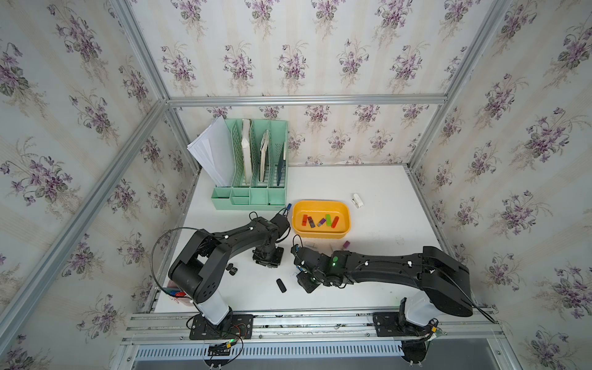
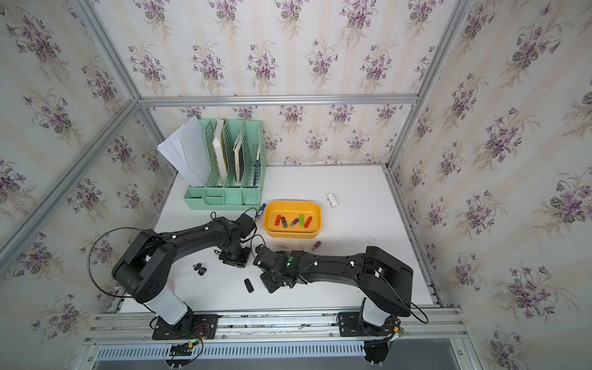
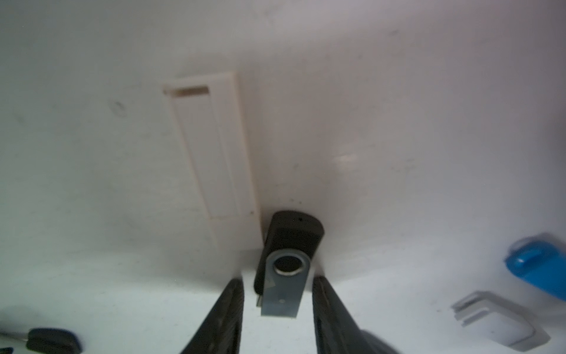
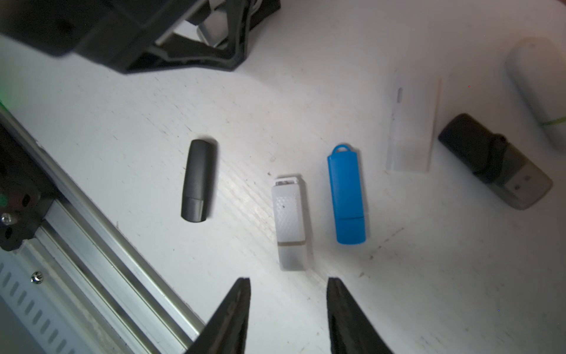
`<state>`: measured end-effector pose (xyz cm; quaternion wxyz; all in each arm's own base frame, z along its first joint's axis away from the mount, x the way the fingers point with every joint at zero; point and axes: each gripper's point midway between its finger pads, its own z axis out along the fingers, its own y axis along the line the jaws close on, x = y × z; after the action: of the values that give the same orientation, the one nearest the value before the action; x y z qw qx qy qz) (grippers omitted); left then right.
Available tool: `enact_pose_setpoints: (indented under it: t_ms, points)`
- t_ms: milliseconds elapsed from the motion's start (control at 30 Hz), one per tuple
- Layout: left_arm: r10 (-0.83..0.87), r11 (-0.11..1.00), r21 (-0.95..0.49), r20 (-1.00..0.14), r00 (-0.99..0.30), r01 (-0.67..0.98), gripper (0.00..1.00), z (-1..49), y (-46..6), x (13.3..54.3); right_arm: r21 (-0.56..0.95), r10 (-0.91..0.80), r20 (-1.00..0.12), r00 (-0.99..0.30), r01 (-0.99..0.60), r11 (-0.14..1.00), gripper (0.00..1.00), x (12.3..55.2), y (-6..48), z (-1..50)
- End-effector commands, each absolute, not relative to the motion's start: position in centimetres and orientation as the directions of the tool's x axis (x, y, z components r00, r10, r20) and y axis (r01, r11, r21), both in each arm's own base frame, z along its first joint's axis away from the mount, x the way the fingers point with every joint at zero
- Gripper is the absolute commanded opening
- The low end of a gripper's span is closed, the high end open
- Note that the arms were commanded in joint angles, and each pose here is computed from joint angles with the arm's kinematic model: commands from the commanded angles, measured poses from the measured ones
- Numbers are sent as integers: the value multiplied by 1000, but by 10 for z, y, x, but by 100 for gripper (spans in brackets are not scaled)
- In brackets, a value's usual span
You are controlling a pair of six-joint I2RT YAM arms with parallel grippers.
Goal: Put the usb flash drive into the storage box
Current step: Pick up the USB flash from the center of the board.
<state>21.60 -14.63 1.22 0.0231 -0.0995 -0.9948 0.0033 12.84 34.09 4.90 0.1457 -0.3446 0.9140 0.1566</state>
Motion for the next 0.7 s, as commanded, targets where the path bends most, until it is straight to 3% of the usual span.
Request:
enact_pose_setpoints:
  t_ms: [0, 667]
  points:
    - [200, 980, -7, 20, -980, 200, 43, 17, -147, 222, 178, -577, -394, -715, -675, 716, 46, 131, 341, 52]
    - [213, 977, 17, 8, -977, 214, 39, 15, -151, 235, 179, -581, -389, -715, -678, 713, 46, 129, 340, 53]
